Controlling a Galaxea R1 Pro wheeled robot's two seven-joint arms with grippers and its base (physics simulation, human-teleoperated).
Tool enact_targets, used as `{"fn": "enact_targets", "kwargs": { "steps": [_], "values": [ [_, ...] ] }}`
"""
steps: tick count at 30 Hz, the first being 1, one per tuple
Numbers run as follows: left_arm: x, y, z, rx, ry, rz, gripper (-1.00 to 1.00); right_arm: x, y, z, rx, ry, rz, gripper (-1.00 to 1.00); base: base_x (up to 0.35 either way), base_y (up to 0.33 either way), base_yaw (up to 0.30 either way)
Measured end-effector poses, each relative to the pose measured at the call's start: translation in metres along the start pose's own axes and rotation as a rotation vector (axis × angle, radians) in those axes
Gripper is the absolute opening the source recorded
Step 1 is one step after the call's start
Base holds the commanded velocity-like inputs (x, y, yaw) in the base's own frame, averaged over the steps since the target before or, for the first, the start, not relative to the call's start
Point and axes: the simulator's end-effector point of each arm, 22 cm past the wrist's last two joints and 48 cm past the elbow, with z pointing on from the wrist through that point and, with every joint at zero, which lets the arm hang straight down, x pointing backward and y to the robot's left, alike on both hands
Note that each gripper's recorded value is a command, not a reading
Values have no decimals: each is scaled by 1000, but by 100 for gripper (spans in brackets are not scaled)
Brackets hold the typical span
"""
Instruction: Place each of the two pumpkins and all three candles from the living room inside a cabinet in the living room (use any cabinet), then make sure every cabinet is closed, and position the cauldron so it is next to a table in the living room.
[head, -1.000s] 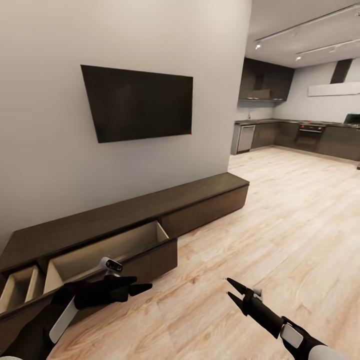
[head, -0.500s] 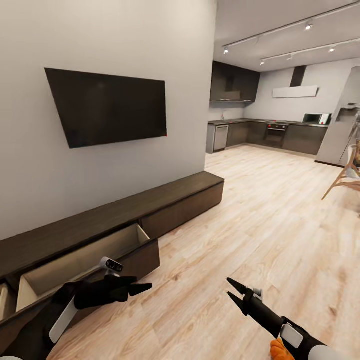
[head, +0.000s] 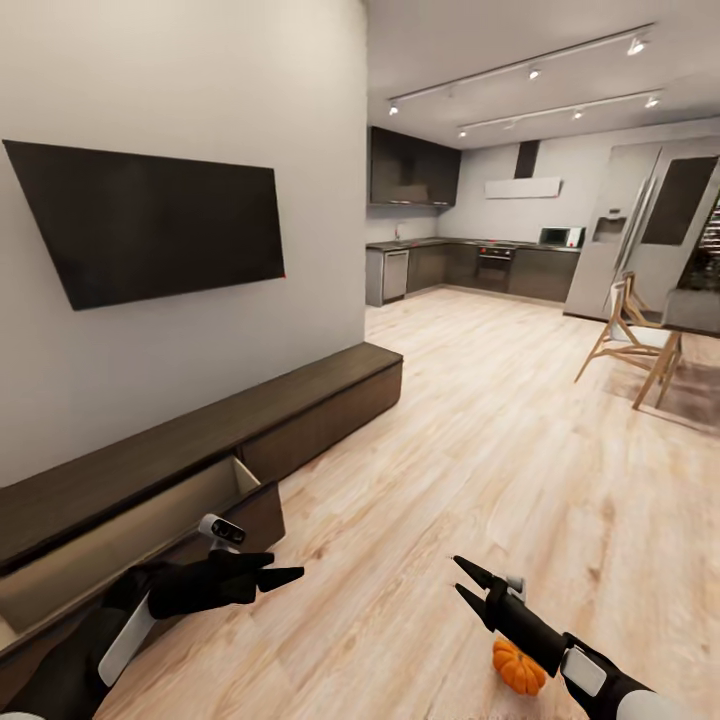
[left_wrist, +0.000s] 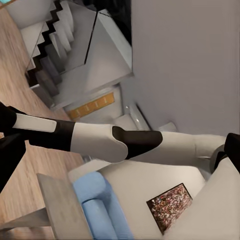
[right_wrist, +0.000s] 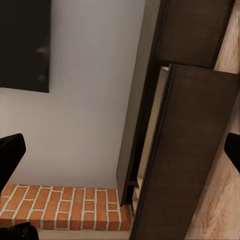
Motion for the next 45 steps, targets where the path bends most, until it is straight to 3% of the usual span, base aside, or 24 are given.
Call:
{"fn": "enact_targets", "kwargs": {
  "steps": [10, 20, 34, 45],
  "values": [
    [-7, -16, 6, 2, -1, 1, 100, -6, 17, -1, 0, -9, -17, 100, 0, 0, -289],
    [-7, -16, 6, 0, 0, 4, 100, -6, 17, -1, 1, -12, -21, 100, 20, 0, -289],
    [-7, -15, 6, -3, 4, 8, 100, -6, 18, -1, 0, -13, -23, 100, 283, 0, -283],
    [-7, -14, 7, -8, 3, 8, 100, -6, 18, -1, 0, -11, -22, 100, 339, 6, -38]
  ]
}}
